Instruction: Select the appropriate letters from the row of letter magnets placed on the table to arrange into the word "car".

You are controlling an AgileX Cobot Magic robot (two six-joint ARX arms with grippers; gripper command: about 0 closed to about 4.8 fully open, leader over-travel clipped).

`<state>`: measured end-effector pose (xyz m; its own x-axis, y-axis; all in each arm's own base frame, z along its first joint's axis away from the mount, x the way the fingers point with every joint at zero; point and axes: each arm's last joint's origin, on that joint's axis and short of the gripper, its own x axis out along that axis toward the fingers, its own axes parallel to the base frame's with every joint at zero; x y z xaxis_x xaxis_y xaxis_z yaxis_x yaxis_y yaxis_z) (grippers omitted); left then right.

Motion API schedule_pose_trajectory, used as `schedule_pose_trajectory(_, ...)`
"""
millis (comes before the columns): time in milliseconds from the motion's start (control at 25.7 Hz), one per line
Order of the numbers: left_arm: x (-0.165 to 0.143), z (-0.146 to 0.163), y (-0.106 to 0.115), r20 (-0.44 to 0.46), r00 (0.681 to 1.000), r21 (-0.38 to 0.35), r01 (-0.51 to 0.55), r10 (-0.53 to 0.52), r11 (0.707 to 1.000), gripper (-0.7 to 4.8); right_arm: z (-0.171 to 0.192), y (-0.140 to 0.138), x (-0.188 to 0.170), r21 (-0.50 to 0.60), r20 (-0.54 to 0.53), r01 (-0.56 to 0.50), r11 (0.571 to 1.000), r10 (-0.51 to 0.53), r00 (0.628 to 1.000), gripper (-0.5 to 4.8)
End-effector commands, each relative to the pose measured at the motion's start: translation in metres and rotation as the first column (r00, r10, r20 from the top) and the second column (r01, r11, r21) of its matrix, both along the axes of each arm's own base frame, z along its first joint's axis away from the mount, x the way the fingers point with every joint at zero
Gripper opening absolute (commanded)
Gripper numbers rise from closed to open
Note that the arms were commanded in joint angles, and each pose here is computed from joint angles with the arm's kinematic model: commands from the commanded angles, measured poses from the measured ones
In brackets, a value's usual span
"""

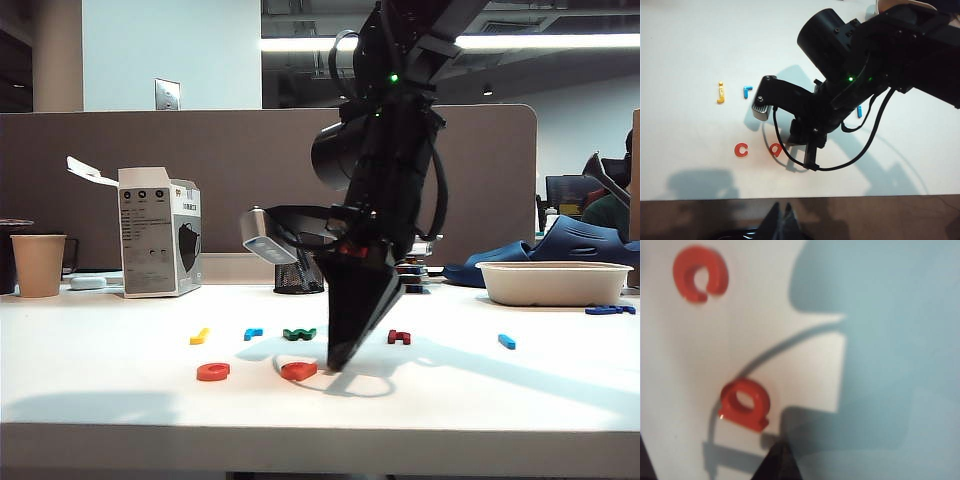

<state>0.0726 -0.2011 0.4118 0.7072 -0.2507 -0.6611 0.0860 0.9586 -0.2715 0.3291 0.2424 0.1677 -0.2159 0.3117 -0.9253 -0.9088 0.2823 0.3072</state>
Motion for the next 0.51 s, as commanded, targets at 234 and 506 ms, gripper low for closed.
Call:
schedule_pose_trajectory(234, 0.0000, 0.0017, 0.0009, 0.009, 1.000, -0.005, -0.004, 0.004, 1.000, -0.05, 0.0020, -0.0010, -0.0053, 0.010, -0.067, 0.001, 1.000, 0.000, 0.998, -0.04)
schedule_pose_trajectory(506, 0.0000, 0.0017, 0.0009, 0.009, 1.000, -0.005, -0.004, 0.004, 1.000, -0.05, 0.0024, 0.0040, -0.0047, 0.062, -0.059, -0.004, 0.998, 0.007, 0.998, -0.04)
